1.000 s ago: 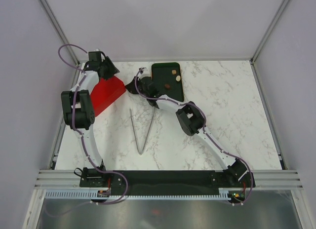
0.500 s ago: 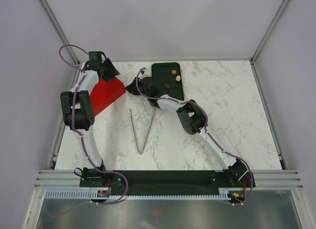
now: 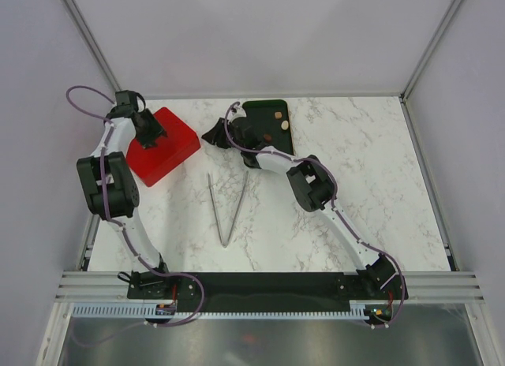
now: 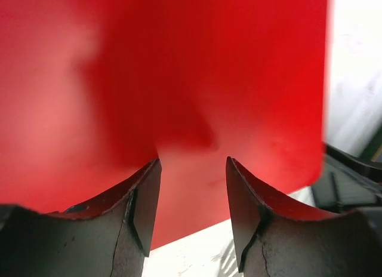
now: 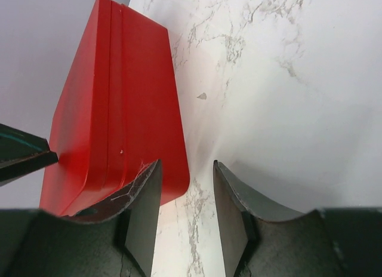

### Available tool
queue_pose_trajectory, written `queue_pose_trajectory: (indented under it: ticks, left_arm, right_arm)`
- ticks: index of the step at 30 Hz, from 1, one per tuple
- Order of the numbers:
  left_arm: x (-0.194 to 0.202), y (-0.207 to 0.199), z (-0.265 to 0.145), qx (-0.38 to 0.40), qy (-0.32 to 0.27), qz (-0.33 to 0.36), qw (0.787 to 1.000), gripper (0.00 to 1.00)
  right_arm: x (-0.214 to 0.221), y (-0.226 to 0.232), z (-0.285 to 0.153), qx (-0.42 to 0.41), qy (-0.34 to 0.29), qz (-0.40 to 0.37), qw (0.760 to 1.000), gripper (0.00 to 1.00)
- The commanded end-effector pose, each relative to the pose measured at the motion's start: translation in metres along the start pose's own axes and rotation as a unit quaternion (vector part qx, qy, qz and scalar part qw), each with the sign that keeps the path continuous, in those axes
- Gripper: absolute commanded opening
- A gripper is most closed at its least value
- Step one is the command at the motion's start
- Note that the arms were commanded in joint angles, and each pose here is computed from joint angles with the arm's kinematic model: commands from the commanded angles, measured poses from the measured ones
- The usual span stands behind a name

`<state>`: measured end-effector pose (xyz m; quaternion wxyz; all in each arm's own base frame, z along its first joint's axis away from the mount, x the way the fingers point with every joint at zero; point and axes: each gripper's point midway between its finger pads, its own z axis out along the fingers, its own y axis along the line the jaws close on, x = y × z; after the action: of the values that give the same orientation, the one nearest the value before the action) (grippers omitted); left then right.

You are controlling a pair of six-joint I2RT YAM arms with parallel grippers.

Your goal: Pack the chocolate

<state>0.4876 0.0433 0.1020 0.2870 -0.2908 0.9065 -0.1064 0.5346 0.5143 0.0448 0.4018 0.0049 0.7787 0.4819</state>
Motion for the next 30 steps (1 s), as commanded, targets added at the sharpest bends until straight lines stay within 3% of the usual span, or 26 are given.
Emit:
queue_pose_trajectory:
  ticks: [1, 8, 19, 24, 30]
  left_arm:
    - [-0.010, 0.035, -0.028, -0.046, -0.027, -0.001, 0.999, 0.56]
    - [-0.007, 0.083, -0.038, -0.103, -0.037, -0.031, 0.993, 0.56]
    - [0.009, 0.084, -0.025, -0.088, -0.005, -0.033, 0.996, 0.56]
    - [0.012, 0.084, -0.022, -0.085, 0.000, -0.035, 0.996, 0.56]
    - [0.018, 0.081, -0.015, -0.076, 0.012, -0.038, 0.996, 0.56]
  right_arm:
    - [-0.052, 0.066, -0.011, -0.052, -0.045, -0.005, 0.998, 0.48]
    - [-0.066, 0.097, -0.014, -0.090, -0.062, -0.015, 0.994, 0.49]
    - [-0.048, 0.121, -0.006, -0.108, -0.060, -0.032, 0.992, 0.60]
    - [-0.032, 0.108, 0.004, -0.077, -0.062, -0.033, 0.995, 0.61]
    - [-0.001, 0.059, 0.014, -0.002, -0.032, -0.054, 0.998, 0.59]
